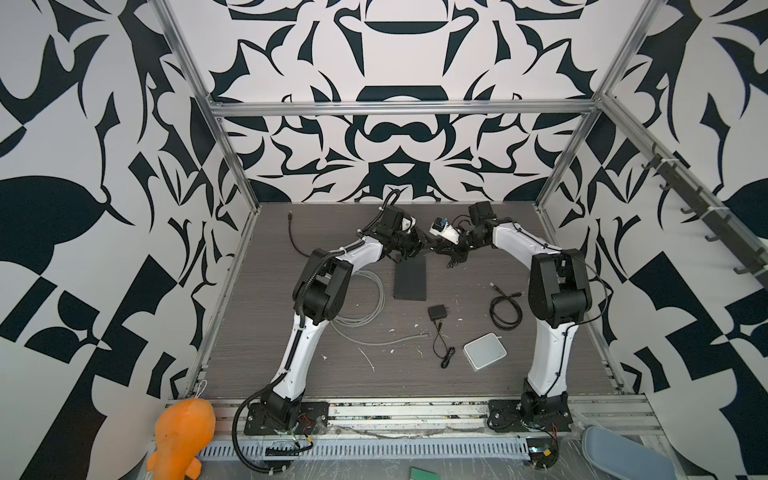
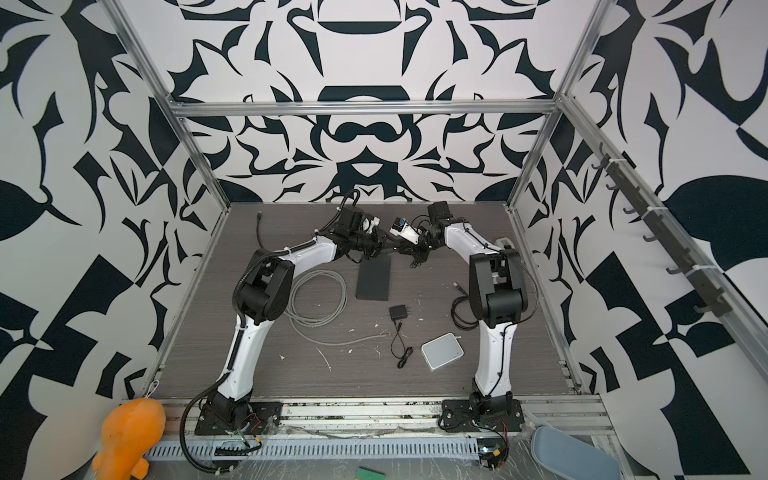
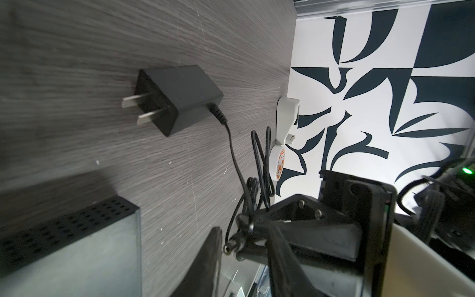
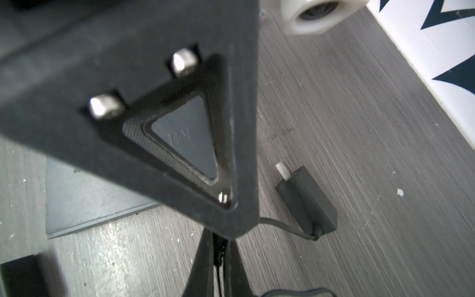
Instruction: Insert the plug into the switch port
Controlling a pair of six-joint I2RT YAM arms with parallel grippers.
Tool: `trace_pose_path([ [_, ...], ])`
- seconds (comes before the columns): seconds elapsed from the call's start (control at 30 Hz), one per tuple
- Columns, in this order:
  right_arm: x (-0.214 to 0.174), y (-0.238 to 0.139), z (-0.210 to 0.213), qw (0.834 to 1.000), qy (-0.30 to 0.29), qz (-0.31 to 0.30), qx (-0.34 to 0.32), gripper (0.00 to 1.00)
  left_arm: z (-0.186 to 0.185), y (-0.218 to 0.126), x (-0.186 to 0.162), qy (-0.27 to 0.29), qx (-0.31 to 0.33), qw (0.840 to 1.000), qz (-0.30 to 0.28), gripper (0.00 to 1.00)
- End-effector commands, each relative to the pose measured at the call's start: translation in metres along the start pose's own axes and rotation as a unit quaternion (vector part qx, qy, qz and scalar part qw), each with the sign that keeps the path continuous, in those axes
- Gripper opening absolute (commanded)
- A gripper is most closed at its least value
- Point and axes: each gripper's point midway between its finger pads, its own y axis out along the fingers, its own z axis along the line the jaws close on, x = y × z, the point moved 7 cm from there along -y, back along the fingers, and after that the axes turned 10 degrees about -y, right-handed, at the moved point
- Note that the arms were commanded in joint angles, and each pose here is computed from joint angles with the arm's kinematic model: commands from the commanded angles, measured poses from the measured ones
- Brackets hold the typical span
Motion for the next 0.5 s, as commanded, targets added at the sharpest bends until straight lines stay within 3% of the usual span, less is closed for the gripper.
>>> trace_pose_path([
  [0.0, 0.0067, -0.0037, -0.0023, 1.000, 0.001, -0.024, -0.002, 0.03, 0.0019, 0.0052, 0.0053, -0.005, -0.006, 1.000, 0.005, 0.33],
  [0.47, 0.0019, -0.0026, -0.0009, 1.000, 0.005, -0.018, 0.002, 0.05, 0.0055, 0.0038, 0.0110, -0.011, -0.008, 1.000, 0.003, 0.11],
])
